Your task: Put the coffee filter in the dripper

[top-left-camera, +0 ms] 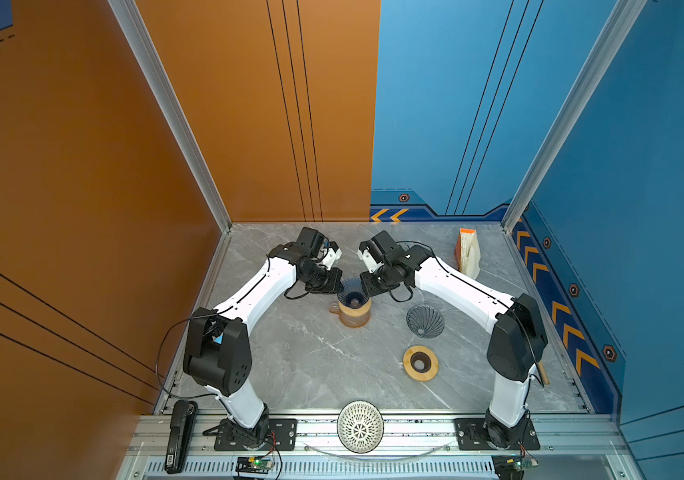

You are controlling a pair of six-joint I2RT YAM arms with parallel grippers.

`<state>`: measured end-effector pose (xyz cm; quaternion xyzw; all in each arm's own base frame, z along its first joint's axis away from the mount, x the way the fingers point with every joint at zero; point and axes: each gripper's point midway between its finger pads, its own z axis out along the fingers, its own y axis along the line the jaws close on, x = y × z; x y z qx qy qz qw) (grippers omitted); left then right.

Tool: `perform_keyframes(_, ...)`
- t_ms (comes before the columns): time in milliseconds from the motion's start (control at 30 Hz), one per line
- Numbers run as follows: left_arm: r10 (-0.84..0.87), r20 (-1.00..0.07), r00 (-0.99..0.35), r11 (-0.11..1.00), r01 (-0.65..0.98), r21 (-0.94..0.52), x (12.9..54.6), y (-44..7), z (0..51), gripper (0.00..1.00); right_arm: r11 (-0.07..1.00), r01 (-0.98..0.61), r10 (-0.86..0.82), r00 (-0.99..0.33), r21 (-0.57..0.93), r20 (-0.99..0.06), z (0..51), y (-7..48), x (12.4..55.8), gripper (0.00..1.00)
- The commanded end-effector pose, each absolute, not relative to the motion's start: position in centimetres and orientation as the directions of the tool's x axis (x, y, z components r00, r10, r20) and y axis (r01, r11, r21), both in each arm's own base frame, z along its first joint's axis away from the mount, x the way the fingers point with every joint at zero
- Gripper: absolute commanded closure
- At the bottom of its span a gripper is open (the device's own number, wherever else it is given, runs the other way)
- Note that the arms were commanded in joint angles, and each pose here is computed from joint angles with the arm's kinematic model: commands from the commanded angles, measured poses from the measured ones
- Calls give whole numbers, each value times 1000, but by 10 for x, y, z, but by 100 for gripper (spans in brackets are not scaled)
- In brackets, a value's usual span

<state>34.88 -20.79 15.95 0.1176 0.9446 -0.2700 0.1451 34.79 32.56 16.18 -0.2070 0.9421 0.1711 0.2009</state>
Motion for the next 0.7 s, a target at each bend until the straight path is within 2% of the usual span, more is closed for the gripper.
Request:
perform_keyframes(0, 152, -304, -941, 849, 281, -447, 347, -201, 138, 97, 850, -471, -362, -848, 237, -388, 148, 329, 333, 93)
perform_keyframes(233, 154, -287, -945, 859, 271, -434, 347, -197, 130, 99, 863, -448, -352, -864, 231, -359, 138, 325, 330, 95)
perform_keyframes(667, 162, -285, -945, 866, 275, -419, 343, -195, 126, 100, 860, -432, -313, -868, 273, -386, 125, 323, 324, 98)
